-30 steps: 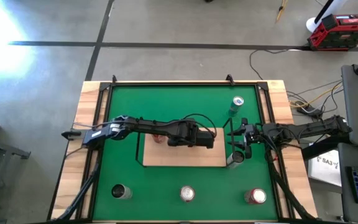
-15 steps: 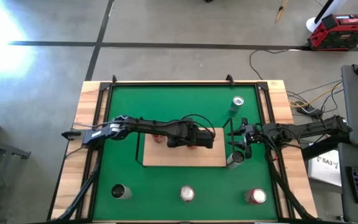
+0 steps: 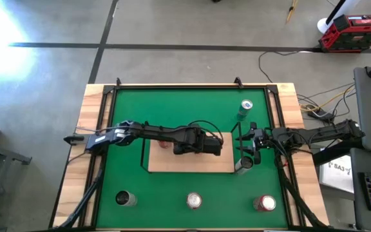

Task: Place canned beverage on shelf
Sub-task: Put the top orange soda can on the shelf

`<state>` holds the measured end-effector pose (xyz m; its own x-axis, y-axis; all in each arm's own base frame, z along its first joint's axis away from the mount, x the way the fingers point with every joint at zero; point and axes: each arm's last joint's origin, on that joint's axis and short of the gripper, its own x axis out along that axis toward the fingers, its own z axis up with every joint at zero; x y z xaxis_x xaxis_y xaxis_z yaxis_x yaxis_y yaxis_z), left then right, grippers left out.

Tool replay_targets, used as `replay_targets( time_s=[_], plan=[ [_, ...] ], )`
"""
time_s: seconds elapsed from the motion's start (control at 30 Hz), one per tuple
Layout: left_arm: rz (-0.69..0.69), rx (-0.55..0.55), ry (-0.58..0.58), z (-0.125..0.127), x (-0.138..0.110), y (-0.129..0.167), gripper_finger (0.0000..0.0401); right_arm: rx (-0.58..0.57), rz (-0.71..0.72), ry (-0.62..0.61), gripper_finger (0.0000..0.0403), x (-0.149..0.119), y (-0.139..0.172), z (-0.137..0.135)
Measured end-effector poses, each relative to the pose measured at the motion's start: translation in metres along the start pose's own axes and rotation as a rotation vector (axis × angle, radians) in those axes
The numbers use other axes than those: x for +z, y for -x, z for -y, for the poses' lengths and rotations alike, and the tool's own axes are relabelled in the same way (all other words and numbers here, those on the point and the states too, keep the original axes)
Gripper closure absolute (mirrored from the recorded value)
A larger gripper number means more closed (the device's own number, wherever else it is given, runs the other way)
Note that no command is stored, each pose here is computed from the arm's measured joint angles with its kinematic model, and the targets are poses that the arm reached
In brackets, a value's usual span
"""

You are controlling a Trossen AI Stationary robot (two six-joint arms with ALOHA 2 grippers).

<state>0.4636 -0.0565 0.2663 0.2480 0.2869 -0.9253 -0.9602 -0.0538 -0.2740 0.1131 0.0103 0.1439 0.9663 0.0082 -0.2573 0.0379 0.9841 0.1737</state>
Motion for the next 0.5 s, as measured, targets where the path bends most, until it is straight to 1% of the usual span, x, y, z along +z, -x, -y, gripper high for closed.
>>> replay_targets(
  time_s=[0.2,0.37,0.5],
  plan=[
    [0.032,0.002,-0.003,-0.0028,-0.007,0.0028,0.0069,0.0,0.0,0.0,0.0207,0.0001,0.0,-0.0001],
    [0.109,-0.018,-0.013,-0.0035,-0.0097,0.0047,0.0069,0.0,0.0,0.0,0.0207,0.0,0.0,0.0],
    [0.115,-0.018,-0.021,-0.0034,-0.0092,0.0046,0.0068,0.0,0.0,0.0,0.0207,0.0,0.0,0.0]
  ],
)
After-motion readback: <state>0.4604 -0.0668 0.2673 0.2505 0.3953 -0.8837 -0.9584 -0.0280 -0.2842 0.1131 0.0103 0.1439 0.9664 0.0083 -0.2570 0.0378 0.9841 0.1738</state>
